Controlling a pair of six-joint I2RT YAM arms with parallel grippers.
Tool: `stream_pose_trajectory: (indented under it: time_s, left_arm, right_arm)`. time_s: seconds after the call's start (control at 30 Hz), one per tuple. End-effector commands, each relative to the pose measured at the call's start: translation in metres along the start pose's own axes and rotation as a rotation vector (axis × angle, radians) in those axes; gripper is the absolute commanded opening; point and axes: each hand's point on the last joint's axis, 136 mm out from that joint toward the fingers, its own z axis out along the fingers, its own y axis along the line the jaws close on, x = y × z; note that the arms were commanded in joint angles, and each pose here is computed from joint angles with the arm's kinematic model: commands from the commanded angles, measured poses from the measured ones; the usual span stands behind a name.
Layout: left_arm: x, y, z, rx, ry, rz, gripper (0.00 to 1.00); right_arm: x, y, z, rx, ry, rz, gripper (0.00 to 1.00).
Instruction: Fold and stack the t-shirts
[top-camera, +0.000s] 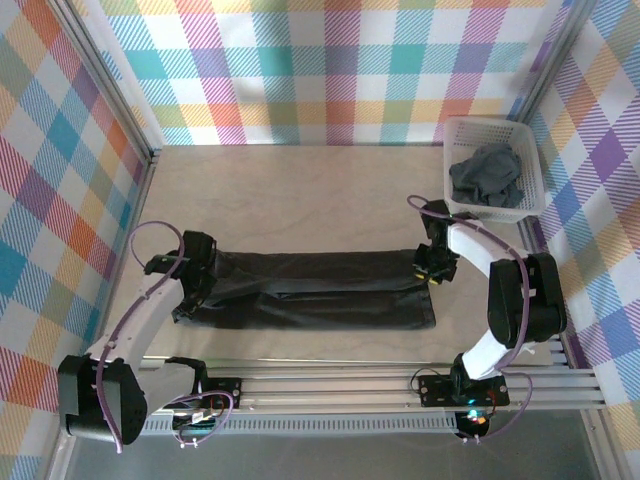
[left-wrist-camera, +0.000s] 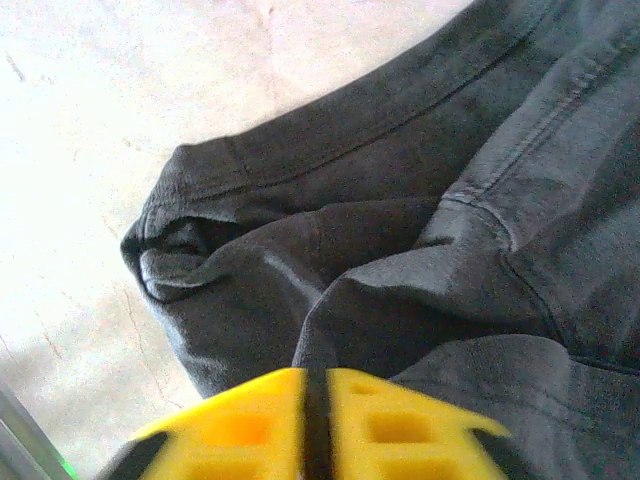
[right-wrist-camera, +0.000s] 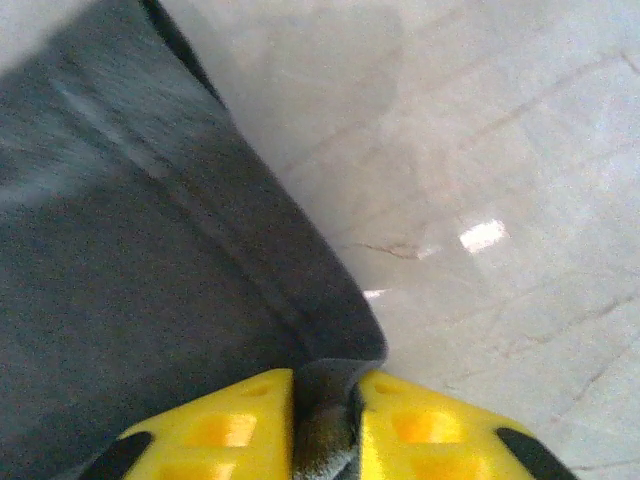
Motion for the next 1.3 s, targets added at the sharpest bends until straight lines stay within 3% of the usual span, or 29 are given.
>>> stream_pose_trajectory:
  time_s: [0.0, 0.07, 0.27, 0.43, 0.57, 0.73, 0.83, 0.97, 1.1, 1.27]
  left_arm:
    - [-0.006, 0.001, -0.008, 0.008, -0.018, 0.004, 0.36]
    - [-0.018, -0.005, -0.022, 0.039, -0.061, 0.017, 0.43]
    - [-0.057, -0.039, -0.040, 0.112, -0.140, 0.052, 0.49]
    - [-0.072, -0.087, -0.005, 0.210, -0.012, 0.028, 0.47]
    - [-0.067, -0.128, 0.017, 0.268, 0.107, 0.126, 0.39]
    - [-0.071, -0.105, 0.036, 0.165, 0.140, 0.121, 0.40]
    - [-0.088, -0.094, 0.044, 0.179, 0.141, 0.064, 0.46]
    - [-0.105, -0.115, 0.048, 0.278, 0.141, 0.107, 0.47]
    - [-0.106, -0.108, 0.060, 0.204, 0.165, 0.167, 0.45]
    - [-0.094, -0.113, 0.071, 0.240, 0.201, 0.173, 0.45]
  right_arm:
    - [0.009, -0.015, -0.015, 0.029, -0.030, 0.055, 0.28]
    - [0.005, -0.019, -0.026, 0.028, -0.081, 0.067, 0.32]
    - [-0.015, 0.006, -0.045, -0.076, -0.141, 0.053, 0.32]
    - [-0.014, 0.035, -0.029, -0.153, -0.026, 0.067, 0.27]
    - [0.002, 0.033, -0.013, -0.154, 0.051, 0.086, 0.19]
    - [0.039, 0.004, 0.007, -0.067, 0.151, 0.092, 0.12]
    - [0.044, -0.008, 0.007, -0.047, 0.131, 0.090, 0.11]
    - [0.020, 0.003, -0.009, -0.079, 0.054, 0.056, 0.13]
    - [-0.012, 0.026, -0.024, -0.106, 0.007, 0.021, 0.17]
    - [-0.029, 0.047, -0.021, -0.138, 0.028, 0.024, 0.18]
